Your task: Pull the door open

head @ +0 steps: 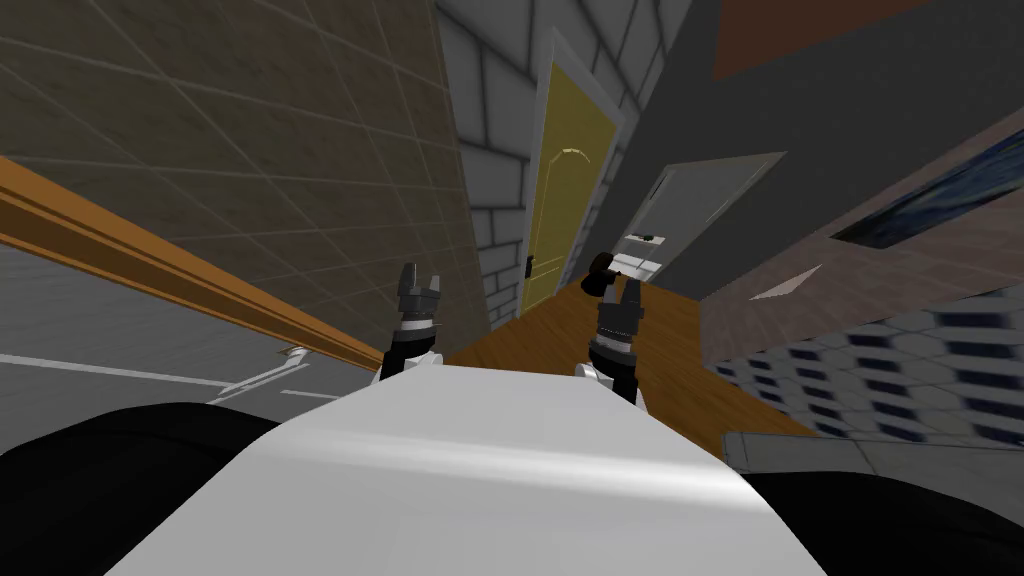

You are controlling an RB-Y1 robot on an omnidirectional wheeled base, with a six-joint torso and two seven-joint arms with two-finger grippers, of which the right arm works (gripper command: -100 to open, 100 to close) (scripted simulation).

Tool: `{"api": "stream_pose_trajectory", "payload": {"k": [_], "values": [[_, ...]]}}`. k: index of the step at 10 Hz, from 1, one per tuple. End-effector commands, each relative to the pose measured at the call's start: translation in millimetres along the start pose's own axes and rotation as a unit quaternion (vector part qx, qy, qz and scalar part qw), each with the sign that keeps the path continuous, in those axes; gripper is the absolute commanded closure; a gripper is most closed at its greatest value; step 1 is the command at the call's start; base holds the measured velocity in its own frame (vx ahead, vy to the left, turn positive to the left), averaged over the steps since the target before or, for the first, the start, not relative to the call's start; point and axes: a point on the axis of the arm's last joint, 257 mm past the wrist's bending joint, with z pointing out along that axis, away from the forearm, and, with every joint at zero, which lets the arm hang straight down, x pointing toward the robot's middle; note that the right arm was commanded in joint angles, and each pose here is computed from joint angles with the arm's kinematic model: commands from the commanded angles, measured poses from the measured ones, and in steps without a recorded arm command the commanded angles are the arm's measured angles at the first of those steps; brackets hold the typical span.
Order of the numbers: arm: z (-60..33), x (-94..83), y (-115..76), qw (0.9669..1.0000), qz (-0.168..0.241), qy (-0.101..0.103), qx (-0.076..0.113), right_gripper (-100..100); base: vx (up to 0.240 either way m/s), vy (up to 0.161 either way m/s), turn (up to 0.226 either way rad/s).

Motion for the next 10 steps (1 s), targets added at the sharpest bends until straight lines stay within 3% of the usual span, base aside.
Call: {"api": "stream_pose_trajectory", "payload": {"k": [1,5,10], "values": [[-1.0,-1.1,-3.3,1.0000,0.009,-0.001,0.003,-100,0.024,-0.025,0.254],[-7.1,-8.3,-23.0,0.9976,0.064,-0.011,0.023,-100,0.079,-0.123,0.364],[-14.5,-17.5,-45.0,0.9912,0.122,-0.026,0.045,-100,0.058,-0.118,0.249]]}}
